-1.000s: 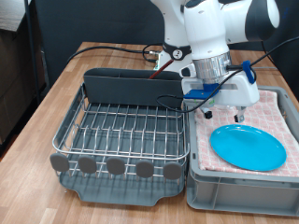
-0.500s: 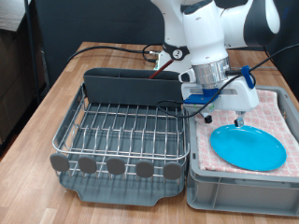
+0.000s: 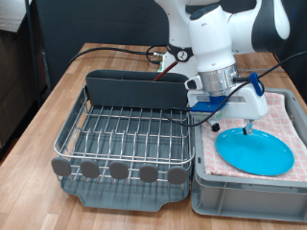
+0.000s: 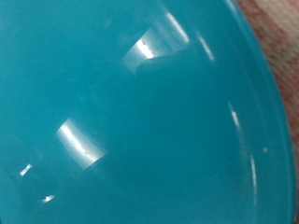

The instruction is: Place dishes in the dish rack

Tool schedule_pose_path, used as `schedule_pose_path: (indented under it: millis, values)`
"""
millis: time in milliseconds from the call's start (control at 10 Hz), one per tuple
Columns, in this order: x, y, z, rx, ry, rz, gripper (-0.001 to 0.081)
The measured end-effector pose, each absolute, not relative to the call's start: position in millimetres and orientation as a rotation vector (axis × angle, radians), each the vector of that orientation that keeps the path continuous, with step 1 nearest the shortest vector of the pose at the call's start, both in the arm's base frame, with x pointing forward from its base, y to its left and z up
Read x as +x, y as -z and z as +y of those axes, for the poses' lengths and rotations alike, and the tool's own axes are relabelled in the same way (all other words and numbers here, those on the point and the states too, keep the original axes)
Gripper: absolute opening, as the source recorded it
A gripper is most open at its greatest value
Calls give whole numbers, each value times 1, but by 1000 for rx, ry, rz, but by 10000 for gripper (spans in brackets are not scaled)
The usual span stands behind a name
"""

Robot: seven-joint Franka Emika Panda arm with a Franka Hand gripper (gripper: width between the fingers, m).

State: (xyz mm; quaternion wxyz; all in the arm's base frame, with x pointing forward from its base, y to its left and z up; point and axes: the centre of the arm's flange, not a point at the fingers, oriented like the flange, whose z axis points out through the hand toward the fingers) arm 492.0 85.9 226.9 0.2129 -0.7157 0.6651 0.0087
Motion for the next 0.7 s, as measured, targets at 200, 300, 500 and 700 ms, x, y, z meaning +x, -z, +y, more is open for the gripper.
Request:
schedule_pose_path:
  millis: [200, 300, 500, 700]
  values:
    - [494, -227, 89, -1988, -24, 1840, 803]
    - [495, -227, 90, -1989, -24, 1837, 803]
    - [498, -227, 93, -1990, -24, 1832, 803]
    - [499, -227, 95, -1992, -24, 1829, 803]
